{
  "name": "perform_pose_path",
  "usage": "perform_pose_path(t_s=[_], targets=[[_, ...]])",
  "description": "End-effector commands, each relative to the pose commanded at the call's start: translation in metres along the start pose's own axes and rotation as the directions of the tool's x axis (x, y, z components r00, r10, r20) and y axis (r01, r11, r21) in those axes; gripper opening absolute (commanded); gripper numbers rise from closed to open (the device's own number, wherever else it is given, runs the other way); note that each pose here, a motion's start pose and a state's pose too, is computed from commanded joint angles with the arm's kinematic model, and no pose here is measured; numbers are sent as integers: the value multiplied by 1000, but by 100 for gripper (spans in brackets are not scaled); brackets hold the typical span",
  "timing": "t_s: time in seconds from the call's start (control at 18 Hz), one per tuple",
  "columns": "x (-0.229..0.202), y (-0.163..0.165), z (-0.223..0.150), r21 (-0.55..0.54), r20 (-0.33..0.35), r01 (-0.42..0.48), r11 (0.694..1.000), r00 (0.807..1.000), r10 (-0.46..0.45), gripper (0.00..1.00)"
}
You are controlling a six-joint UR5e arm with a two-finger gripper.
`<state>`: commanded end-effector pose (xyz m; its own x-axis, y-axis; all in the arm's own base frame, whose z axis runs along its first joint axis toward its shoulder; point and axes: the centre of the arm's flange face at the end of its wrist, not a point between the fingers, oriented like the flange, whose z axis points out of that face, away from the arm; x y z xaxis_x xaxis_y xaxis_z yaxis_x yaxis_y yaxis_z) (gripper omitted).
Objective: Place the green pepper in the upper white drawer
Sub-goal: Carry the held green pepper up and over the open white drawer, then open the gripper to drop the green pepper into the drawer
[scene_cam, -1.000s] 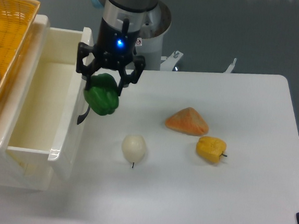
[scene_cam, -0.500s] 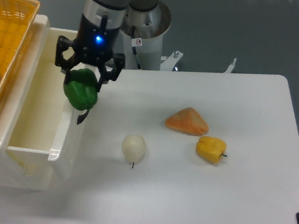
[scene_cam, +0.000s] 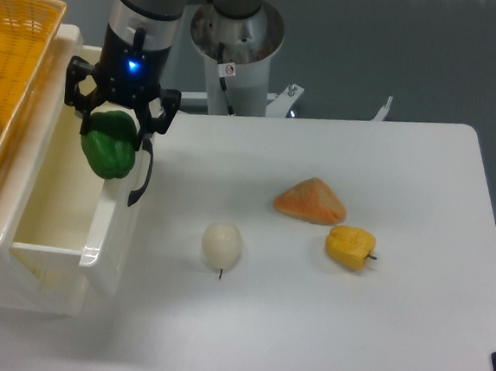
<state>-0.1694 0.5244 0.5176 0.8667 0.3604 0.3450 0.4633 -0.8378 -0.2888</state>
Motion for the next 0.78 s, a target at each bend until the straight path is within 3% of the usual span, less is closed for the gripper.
perform_pose_path(t_s=[0.56, 0.72, 0.78], targets=[[10, 1, 15, -27, -8, -19, 999, 1000, 19, 54], [12, 1, 18, -32, -10, -33, 999, 999, 32, 63], [13, 1, 18, -31, -9, -38, 999, 999, 37, 80]])
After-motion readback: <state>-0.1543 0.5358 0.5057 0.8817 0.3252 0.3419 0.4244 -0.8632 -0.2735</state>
